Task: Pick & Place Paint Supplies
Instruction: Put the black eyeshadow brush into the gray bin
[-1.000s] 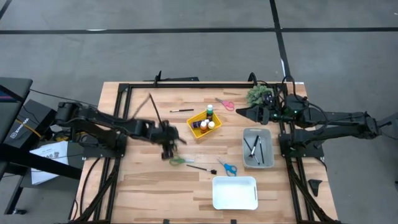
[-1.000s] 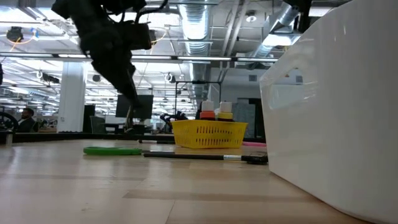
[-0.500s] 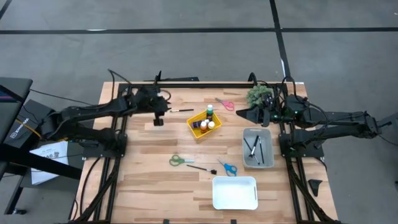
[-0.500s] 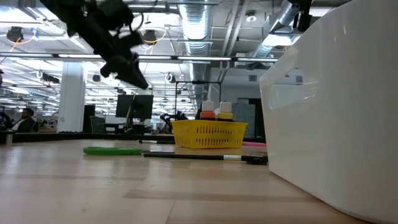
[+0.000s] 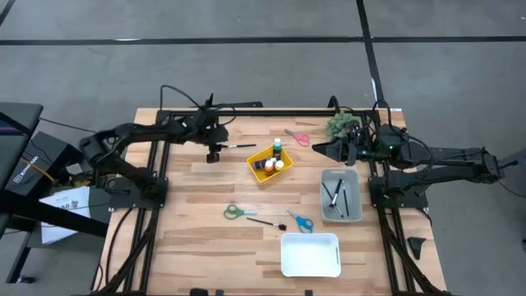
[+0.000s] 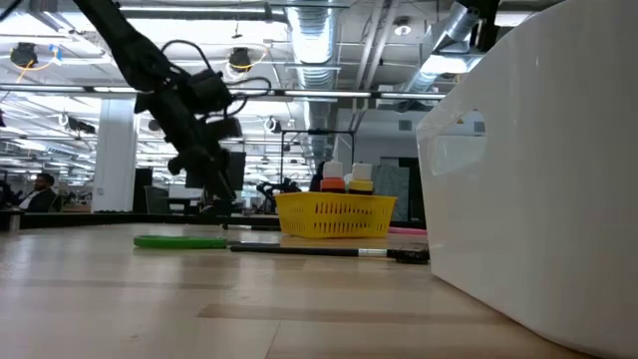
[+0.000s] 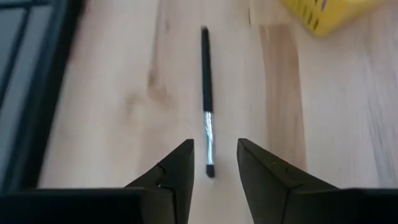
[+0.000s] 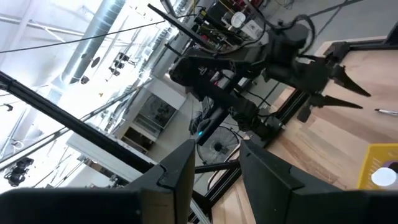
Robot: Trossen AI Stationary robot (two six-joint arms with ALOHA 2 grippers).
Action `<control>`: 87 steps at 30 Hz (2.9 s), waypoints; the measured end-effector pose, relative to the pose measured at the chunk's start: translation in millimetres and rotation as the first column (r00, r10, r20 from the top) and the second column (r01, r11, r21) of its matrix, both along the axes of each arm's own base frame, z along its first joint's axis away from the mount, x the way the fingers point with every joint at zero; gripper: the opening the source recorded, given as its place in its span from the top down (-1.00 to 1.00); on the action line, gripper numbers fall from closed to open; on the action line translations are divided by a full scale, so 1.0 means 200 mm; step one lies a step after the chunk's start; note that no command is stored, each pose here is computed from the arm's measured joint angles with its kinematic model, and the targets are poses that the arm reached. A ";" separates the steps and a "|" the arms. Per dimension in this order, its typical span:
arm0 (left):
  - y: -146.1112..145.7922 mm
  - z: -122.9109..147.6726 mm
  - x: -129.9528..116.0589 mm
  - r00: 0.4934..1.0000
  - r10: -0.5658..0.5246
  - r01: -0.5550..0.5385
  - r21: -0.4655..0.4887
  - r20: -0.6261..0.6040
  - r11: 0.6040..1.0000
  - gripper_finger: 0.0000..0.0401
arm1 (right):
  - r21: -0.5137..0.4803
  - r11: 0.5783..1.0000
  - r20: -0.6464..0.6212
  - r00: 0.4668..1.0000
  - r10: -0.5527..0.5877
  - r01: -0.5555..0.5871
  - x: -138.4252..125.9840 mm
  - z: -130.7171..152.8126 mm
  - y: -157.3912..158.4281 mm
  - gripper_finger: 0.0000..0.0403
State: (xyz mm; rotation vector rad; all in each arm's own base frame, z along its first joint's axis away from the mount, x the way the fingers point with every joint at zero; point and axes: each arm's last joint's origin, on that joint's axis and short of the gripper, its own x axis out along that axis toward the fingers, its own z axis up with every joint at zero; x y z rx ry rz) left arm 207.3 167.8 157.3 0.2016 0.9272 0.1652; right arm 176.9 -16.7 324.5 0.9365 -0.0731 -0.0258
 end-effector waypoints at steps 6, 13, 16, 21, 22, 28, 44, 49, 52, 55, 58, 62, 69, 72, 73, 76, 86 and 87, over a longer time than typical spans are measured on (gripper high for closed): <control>0.03 -0.08 0.01 0.999 -0.040 0.039 -0.005 -0.032 0.999 0.46 | 0.012 1.000 -0.015 1.000 -0.015 0.015 0.02 -0.01 -0.01 0.39; 0.05 -0.13 0.01 0.998 -0.043 0.041 -0.030 -0.055 0.999 0.46 | 0.032 0.999 -0.035 0.999 -0.013 0.014 0.04 -0.03 -0.02 0.39; 0.07 -0.15 0.00 0.998 -0.026 0.024 -0.035 -0.061 0.999 0.47 | 0.033 0.999 -0.042 0.999 -0.013 0.014 0.05 -0.04 -0.02 0.39; 0.11 -0.18 -0.03 0.998 -0.006 0.003 -0.046 -0.066 0.999 0.47 | 0.033 0.999 -0.041 0.999 -0.012 0.014 0.05 -0.04 -0.02 0.39; 0.12 -0.19 -0.03 0.998 -0.006 0.003 -0.051 -0.065 0.999 0.47 | 0.034 0.999 -0.046 0.999 -0.012 0.013 0.05 -0.04 -0.02 0.39; 0.12 -0.22 -0.03 0.997 -0.042 0.038 -0.080 -0.060 0.996 0.47 | 0.038 0.999 -0.044 0.999 -0.012 0.014 0.05 -0.04 -0.02 0.39; 0.12 -0.22 -0.02 0.998 -0.038 0.033 -0.082 -0.055 0.996 0.73 | 0.049 0.998 -0.040 0.999 -0.035 0.037 0.05 -0.04 -0.04 0.39; 0.12 -0.22 -0.02 0.999 0.000 -0.006 -0.104 -0.053 0.995 0.96 | 0.048 0.998 -0.036 0.999 -0.038 0.040 0.05 -0.03 -0.05 0.39; 0.12 -0.22 -0.02 0.998 0.029 -0.035 -0.119 -0.050 0.992 0.98 | 0.048 0.998 -0.036 0.999 -0.037 0.039 0.05 -0.03 -0.05 0.39; 0.13 -0.21 -0.01 0.996 0.073 -0.080 -0.149 -0.054 0.986 0.98 | 0.046 0.998 -0.036 0.999 -0.037 0.039 0.05 -0.03 -0.05 0.39; 0.13 -0.21 -0.01 0.992 0.115 -0.122 -0.199 -0.047 0.972 0.99 | 0.036 0.999 -0.037 0.999 -0.038 0.039 0.05 -0.03 -0.05 0.39; 0.12 -0.17 -0.01 0.985 0.173 -0.170 -0.254 -0.011 0.952 0.99 | 0.033 0.999 -0.037 0.999 -0.035 0.037 0.05 -0.03 -0.05 0.39; 0.10 0.04 -0.02 0.951 0.257 -0.195 -0.313 0.173 0.930 1.00 | 0.001 1.000 -0.038 0.999 -0.031 0.031 0.05 -0.03 -0.04 0.39; 0.07 0.15 -0.03 0.923 0.288 -0.190 -0.351 0.254 0.917 1.00 | -0.015 0.999 -0.039 0.999 -0.032 0.031 0.05 -0.03 -0.04 0.39; 0.05 0.18 -0.03 0.913 0.296 -0.186 -0.359 0.279 0.915 1.00 | -0.020 0.999 -0.039 0.999 -0.033 0.032 0.05 -0.03 -0.04 0.39; -0.01 0.30 -0.01 0.875 0.300 -0.140 -0.393 0.381 0.909 1.00 | -0.041 0.999 -0.040 0.999 -0.036 0.035 0.05 -0.03 -0.05 0.39; -0.28 0.59 0.16 0.634 0.288 0.108 -0.451 0.717 0.886 1.00 | -0.138 0.989 -0.013 0.998 -0.059 0.057 0.04 -0.02 -0.06 0.39; -0.31 0.62 0.18 0.600 0.283 0.133 -0.442 0.748 0.887 1.00 | -0.150 0.987 0.009 0.998 -0.065 0.066 0.04 -0.01 -0.06 0.38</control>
